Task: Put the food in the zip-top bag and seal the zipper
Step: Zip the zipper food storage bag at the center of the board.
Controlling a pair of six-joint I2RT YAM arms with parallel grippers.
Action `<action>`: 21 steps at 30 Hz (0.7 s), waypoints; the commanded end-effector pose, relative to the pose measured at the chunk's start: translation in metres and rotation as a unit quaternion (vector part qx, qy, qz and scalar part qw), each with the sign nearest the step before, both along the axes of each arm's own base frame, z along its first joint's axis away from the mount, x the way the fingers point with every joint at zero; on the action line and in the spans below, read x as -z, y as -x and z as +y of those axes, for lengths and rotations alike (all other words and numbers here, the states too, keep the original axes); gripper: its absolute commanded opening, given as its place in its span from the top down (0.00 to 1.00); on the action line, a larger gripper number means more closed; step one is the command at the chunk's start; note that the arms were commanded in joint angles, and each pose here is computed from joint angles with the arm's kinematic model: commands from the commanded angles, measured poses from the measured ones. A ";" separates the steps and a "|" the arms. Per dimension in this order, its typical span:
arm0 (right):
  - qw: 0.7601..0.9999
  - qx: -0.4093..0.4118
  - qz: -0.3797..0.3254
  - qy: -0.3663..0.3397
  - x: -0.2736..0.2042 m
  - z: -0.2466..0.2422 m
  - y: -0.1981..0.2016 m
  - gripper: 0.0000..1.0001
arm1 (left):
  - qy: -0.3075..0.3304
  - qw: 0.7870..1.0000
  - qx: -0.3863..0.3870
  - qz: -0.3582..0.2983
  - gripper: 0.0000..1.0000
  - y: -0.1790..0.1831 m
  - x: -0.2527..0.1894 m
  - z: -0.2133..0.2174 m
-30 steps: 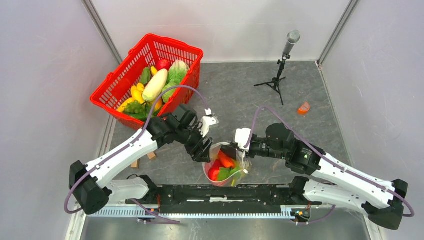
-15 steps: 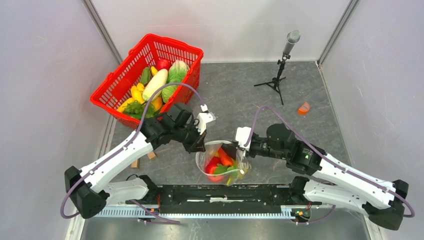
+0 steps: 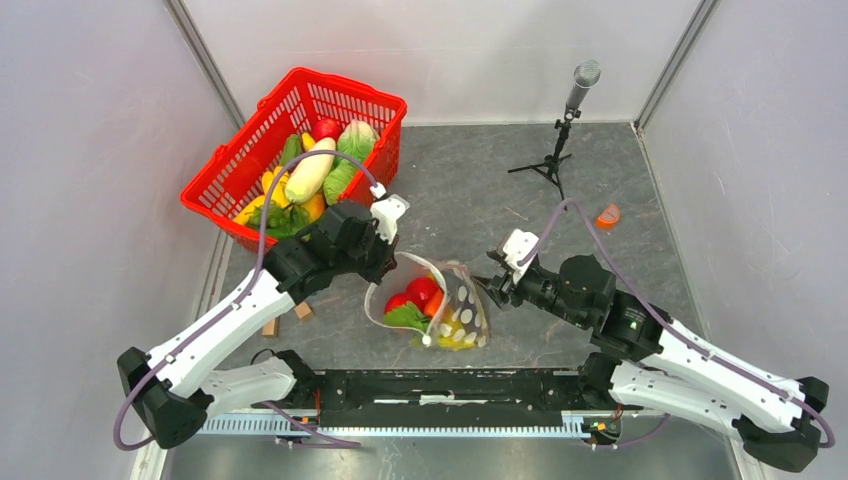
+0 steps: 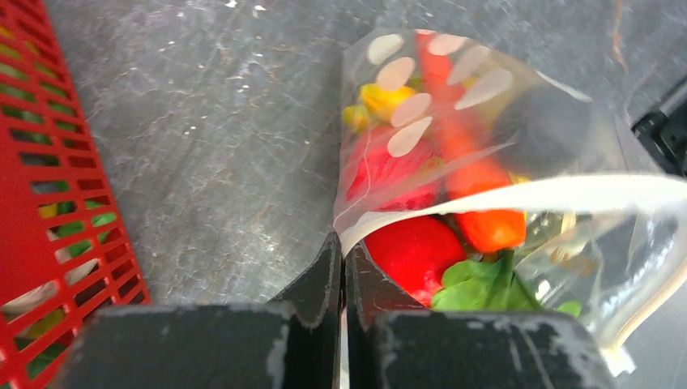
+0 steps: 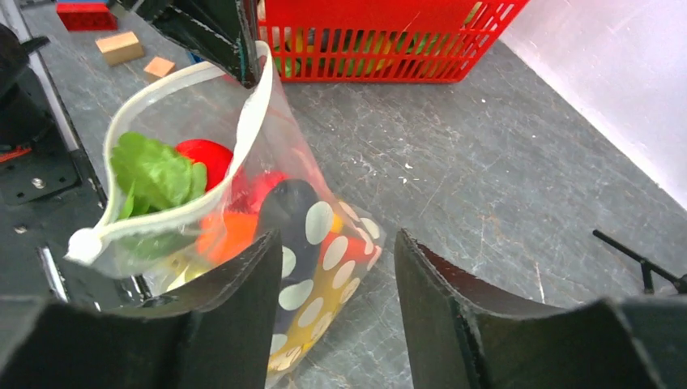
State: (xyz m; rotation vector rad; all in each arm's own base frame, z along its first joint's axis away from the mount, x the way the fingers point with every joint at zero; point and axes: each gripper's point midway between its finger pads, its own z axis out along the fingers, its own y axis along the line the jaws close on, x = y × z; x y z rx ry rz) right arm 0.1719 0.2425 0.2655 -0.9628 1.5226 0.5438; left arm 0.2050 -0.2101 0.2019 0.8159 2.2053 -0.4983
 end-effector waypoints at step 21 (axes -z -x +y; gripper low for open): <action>0.984 -0.118 -0.132 -0.036 0.049 0.076 0.101 0.38 | 0.082 0.974 -0.202 0.057 0.98 -0.050 -0.017 0.010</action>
